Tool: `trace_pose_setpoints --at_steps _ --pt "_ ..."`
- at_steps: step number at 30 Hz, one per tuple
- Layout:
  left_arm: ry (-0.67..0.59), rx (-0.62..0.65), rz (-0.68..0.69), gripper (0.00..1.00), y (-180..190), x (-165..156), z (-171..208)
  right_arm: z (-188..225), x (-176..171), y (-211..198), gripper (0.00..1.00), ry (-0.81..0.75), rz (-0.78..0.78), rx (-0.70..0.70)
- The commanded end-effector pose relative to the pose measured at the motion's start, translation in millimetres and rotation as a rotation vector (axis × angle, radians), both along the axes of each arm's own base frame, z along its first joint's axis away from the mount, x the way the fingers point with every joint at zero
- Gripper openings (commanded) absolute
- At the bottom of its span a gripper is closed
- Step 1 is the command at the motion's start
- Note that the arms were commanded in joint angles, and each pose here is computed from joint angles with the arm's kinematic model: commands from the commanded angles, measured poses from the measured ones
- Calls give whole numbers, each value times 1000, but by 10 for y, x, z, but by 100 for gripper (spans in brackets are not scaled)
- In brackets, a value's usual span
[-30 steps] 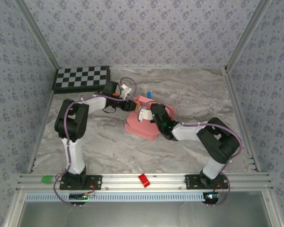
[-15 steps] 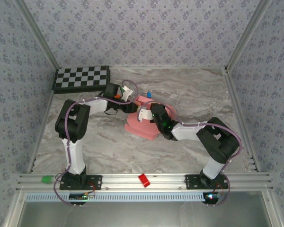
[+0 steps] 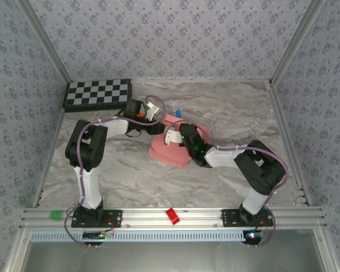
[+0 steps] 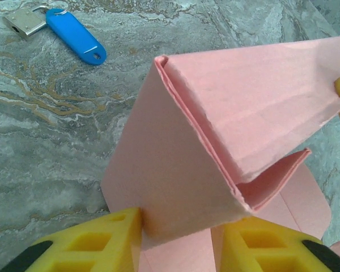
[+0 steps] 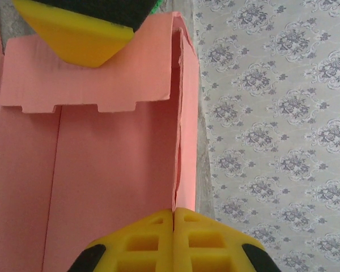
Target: Fold the paper box
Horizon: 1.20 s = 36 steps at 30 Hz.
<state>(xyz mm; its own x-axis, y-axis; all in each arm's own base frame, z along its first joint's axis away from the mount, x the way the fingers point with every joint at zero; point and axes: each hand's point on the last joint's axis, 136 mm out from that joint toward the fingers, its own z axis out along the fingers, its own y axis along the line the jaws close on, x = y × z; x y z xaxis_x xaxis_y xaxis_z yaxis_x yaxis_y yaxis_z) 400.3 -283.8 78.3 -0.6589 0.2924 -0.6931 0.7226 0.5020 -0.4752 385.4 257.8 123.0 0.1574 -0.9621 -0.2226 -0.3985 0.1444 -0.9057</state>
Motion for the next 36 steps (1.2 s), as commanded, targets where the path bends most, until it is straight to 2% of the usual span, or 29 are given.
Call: trace_pose_setpoints --at_steps 1,11,21,32,36 --pt "-50 -50 -41 35 -60 -21 240 -78 10 1 0 37 -5 1" --pt "-61 5 27 42 -19 86 117 -81 17 2 0 39 -9 6" --pt "-90 30 92 43 -50 221 21 -80 15 26 0 43 -3 6" --pt "-86 65 136 43 -119 276 -117 -92 20 47 0 48 -2 6" --pt "-71 89 147 39 -125 271 -188 -90 24 52 0 48 -2 5"
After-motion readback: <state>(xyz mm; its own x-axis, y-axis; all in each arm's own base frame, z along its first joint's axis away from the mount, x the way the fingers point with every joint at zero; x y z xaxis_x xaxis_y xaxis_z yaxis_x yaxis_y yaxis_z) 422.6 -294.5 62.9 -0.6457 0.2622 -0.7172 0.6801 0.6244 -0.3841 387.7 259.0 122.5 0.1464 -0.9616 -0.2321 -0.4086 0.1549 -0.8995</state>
